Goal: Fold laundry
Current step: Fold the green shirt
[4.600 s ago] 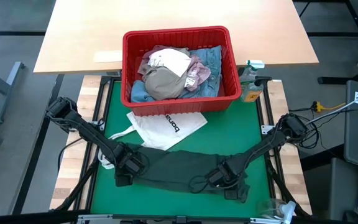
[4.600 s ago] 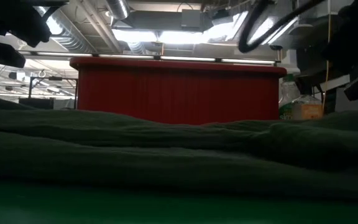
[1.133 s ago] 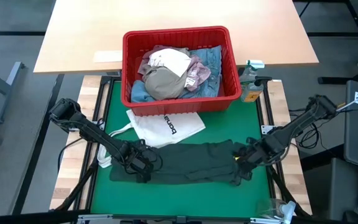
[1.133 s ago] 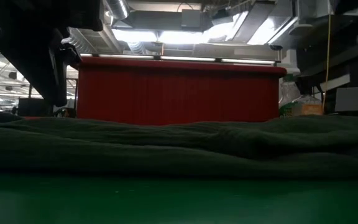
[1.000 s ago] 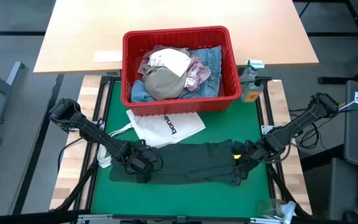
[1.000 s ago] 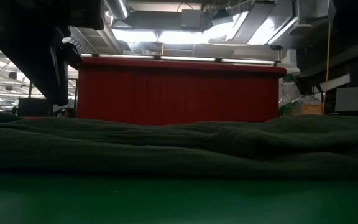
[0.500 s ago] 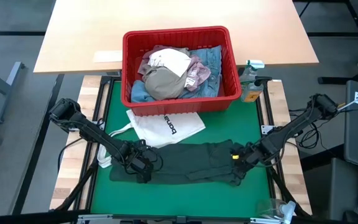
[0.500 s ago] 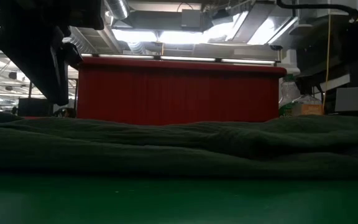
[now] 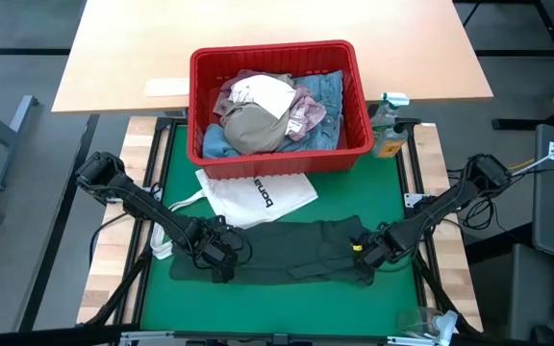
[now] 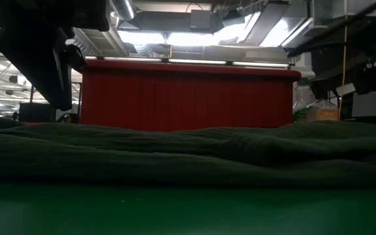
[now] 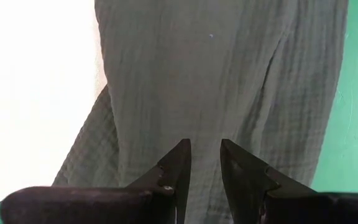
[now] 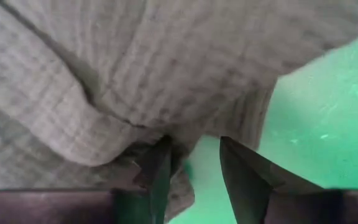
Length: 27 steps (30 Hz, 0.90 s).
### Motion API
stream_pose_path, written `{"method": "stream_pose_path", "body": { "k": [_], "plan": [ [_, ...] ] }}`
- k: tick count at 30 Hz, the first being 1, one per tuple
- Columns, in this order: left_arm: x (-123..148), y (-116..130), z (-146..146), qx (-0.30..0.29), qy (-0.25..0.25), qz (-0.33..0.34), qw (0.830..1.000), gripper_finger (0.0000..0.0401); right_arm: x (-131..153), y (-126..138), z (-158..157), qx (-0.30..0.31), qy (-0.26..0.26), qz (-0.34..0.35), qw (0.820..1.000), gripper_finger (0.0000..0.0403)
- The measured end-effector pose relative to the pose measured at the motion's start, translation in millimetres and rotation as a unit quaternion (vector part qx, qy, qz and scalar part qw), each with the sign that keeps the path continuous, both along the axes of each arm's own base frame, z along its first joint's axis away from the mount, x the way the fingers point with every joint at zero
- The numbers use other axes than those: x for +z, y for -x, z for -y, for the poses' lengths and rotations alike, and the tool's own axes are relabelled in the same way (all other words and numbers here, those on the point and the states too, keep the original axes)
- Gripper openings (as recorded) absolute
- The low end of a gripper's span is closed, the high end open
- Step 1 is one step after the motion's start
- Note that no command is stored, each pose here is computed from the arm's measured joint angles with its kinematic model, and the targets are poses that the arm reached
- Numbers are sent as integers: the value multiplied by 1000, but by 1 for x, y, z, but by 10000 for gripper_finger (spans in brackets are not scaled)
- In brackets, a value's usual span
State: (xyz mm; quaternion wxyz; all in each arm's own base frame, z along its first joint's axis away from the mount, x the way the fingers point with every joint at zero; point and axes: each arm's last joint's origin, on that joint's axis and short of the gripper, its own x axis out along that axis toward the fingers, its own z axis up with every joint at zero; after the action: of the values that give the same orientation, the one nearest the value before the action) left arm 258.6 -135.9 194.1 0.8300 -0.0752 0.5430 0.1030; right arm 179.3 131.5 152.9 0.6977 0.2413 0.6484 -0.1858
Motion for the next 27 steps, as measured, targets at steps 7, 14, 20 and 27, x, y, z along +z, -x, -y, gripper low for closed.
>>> {"method": "stream_pose_path", "body": {
  "k": [7, 14, 20, 27],
  "plan": [
    [0, 0, 0, 0, 0, 0, 1000, 82, -8, -8, -6, 25, -6, 18, 999, 20],
    [0, 0, 0, 0, 0, 0, 1000, 82, 0, -14, -10, 33, -19, 30, 999, 7],
    [0, 0, 0, 0, 0, 0, 1000, 82, 26, -31, -20, 60, -8, 88, 994, 3],
    [0, 0, 0, 0, 0, 0, 1000, 82, 64, -59, -21, 66, 45, 197, 977, 2]
  ]
}}
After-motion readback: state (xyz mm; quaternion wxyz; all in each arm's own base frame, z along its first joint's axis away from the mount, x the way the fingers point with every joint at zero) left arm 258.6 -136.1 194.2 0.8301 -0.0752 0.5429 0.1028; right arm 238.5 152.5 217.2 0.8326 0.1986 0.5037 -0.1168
